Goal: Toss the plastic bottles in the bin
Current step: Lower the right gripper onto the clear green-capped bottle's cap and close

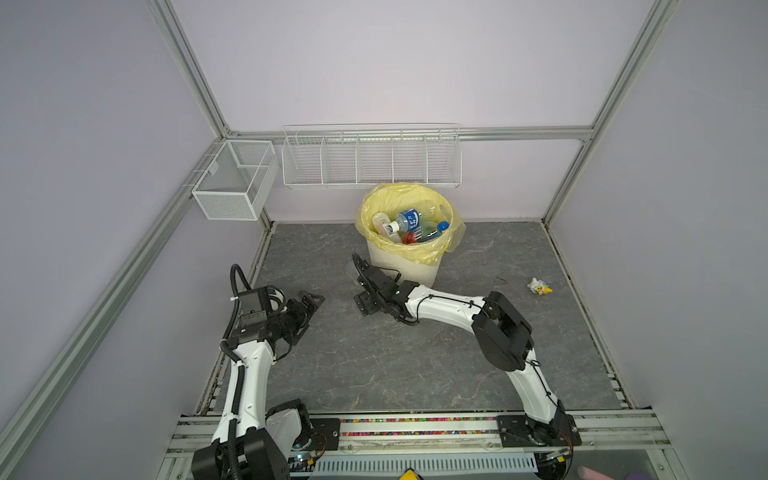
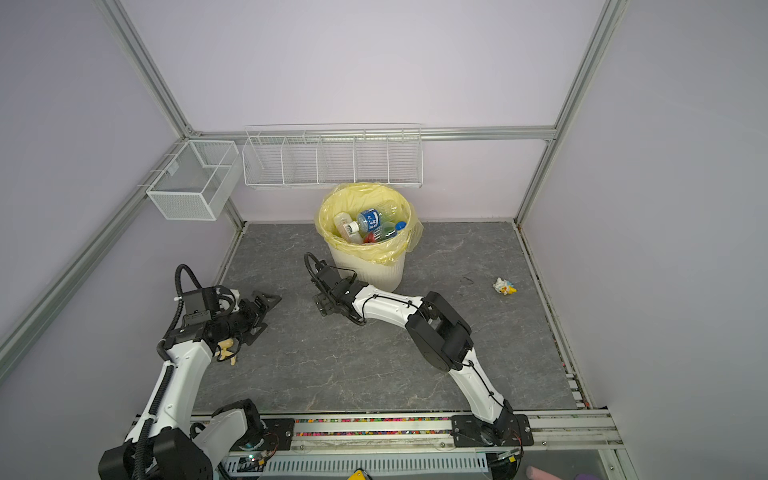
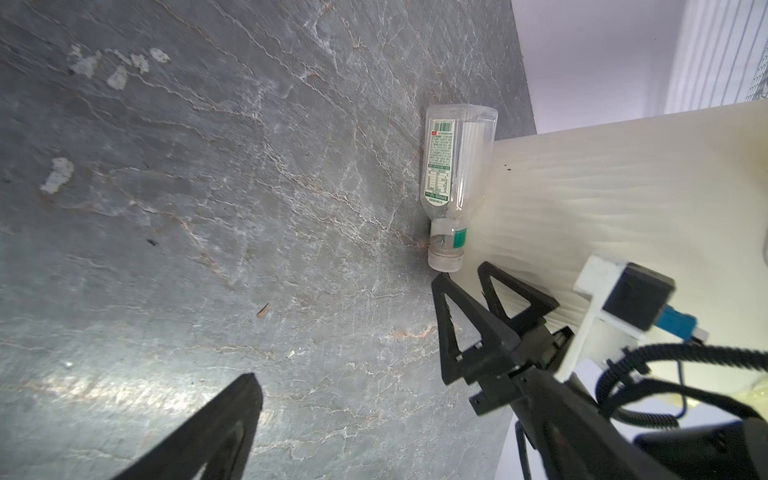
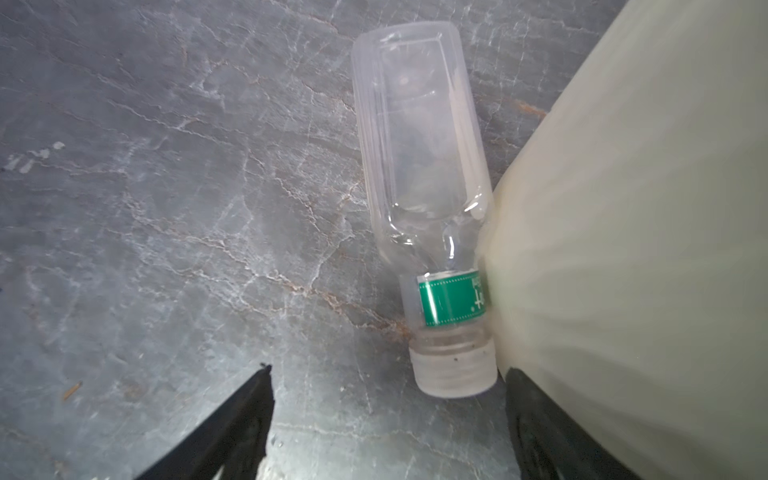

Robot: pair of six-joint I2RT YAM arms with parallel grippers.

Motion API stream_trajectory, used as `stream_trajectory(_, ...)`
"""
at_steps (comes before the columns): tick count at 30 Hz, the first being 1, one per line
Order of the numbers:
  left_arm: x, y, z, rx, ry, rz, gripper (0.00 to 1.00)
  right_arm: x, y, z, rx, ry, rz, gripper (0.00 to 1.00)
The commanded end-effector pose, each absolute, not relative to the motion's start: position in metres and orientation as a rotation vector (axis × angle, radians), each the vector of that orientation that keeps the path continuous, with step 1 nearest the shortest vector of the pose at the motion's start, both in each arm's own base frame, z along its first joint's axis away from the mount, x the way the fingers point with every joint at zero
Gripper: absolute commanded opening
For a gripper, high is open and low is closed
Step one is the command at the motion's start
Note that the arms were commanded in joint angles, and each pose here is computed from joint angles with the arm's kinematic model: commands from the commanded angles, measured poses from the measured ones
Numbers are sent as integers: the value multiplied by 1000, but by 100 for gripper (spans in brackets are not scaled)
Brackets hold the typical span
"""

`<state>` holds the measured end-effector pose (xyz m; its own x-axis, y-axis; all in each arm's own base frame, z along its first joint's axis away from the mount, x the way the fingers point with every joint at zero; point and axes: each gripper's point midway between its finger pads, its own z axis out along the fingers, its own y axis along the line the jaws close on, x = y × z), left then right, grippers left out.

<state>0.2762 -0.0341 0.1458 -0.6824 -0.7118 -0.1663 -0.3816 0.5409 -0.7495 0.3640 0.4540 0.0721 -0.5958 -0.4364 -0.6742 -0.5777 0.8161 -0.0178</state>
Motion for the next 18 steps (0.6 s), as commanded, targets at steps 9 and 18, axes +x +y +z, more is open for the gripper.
stream_trajectory(9, 277, -37, 151, -850, 2325, -1004, 100, 393, 461, 54, -723, 2315, 277, 88)
stream_trajectory(18, 274, -38, 145, -862, 2333, -1008, 100, 403, 464, 53, -635, 2338, 297, 88)
